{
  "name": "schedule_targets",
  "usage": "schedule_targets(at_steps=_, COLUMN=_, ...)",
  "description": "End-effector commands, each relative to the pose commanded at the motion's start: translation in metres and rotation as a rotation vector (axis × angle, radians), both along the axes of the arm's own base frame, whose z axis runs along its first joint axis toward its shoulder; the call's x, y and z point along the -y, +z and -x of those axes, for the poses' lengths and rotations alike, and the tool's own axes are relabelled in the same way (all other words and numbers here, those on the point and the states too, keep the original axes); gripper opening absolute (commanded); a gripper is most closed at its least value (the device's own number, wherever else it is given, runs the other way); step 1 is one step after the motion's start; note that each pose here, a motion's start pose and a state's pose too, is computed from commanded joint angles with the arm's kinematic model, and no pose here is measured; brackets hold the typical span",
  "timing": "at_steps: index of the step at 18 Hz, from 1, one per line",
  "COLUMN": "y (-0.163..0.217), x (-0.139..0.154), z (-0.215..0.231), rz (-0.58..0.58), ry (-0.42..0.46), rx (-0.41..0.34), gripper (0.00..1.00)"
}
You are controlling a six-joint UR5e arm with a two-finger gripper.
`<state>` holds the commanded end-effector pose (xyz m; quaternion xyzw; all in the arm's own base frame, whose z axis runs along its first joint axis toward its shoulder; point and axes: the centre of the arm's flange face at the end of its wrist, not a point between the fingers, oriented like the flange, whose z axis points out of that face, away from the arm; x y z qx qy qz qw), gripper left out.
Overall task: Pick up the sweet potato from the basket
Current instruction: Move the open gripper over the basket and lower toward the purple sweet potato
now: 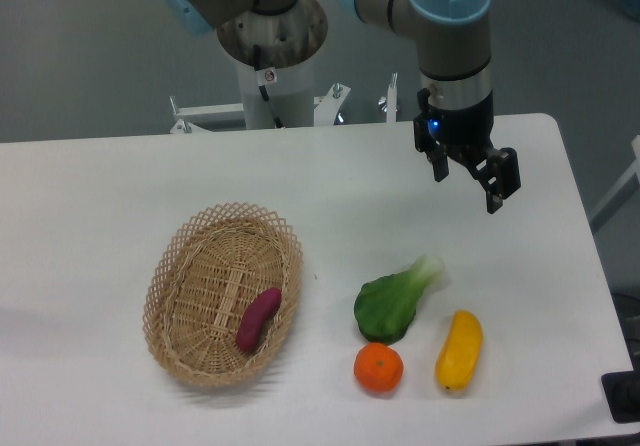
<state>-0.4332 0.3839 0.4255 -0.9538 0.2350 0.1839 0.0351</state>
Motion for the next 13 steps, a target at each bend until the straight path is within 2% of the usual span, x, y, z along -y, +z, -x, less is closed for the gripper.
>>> schedule_targets(at_steps=9, y=-0.008, x=-0.002, z=-0.005, rz=0.000, ry=0.012, rx=0.017, gripper=1.00)
schedule_targets(at_steps=13, y=-0.016, x=-0.013, z=-0.017, rz=-0.052, ry=0.157, rx=0.055, gripper=1.00)
